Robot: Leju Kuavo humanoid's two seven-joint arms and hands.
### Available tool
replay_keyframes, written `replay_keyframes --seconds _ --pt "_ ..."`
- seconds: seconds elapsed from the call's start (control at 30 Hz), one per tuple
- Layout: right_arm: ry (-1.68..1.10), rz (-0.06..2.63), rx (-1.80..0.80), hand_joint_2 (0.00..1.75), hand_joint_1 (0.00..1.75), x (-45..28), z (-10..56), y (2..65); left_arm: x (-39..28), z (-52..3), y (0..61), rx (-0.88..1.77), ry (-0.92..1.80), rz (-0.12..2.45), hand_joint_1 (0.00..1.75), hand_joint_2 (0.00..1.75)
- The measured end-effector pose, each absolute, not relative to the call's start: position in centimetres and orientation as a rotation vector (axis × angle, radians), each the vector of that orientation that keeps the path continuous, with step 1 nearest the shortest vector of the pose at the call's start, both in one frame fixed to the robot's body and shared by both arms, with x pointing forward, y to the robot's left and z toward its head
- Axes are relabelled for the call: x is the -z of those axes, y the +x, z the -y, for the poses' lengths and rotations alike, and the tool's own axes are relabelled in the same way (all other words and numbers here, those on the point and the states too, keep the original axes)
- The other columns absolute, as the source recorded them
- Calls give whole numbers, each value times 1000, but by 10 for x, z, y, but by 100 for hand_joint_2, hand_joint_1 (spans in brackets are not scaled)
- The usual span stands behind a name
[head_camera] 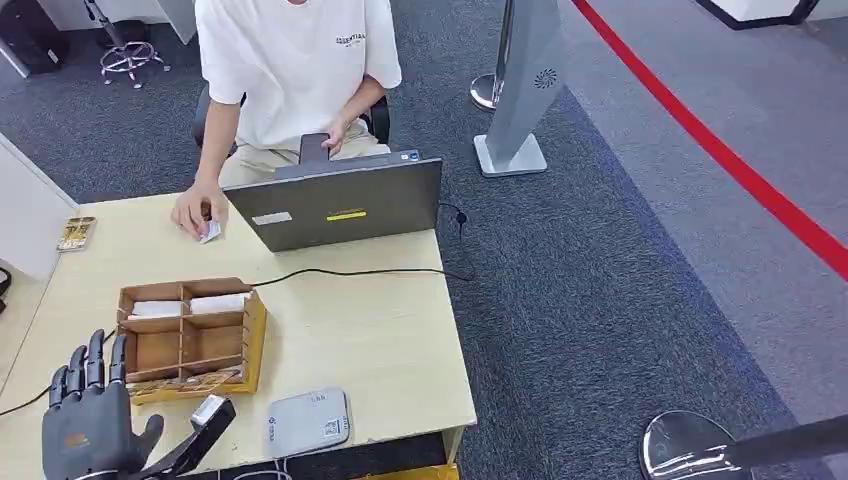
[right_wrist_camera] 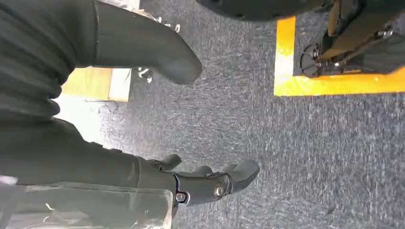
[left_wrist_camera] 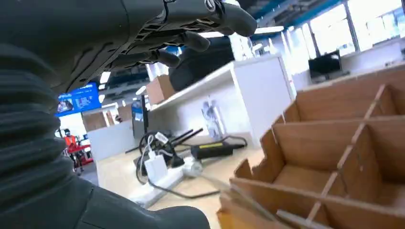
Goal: Pass the card to the sensor for recognition and then transmit it.
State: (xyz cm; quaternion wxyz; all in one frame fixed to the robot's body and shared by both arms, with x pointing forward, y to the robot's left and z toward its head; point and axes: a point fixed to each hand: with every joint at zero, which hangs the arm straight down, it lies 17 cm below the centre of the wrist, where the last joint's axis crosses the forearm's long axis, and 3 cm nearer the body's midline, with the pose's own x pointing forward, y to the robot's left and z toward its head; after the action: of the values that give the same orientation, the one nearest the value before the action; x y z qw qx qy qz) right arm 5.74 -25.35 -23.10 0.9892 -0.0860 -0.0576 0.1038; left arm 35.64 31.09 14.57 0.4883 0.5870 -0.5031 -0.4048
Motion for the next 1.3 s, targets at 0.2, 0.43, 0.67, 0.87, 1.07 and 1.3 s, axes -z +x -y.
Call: replay_keyframes --seconds 0.2,0.43,0.67,0.87,1.07,1.3 --pt "-170 85 -203 175 0 230 243 56 -141 -297 366 1039 1460 1271 0 175" --pt "-162 88 -226 175 0 229 237 57 -126 -282 368 1122 1441 1275 0 175" --pt "-159 93 -234 175 0 228 234 58 -116 -278 368 1160 1426 1269 0 175" --pt "-157 94 -238 175 0 228 233 58 -112 -276 368 1177 1414 1268 0 175" --pt "-157 97 -239 175 0 228 233 58 -110 -275 368 1185 1407 1260 0 175" --pt "-159 99 -239 175 0 228 233 59 -106 -275 368 1191 1401 1237 0 175"
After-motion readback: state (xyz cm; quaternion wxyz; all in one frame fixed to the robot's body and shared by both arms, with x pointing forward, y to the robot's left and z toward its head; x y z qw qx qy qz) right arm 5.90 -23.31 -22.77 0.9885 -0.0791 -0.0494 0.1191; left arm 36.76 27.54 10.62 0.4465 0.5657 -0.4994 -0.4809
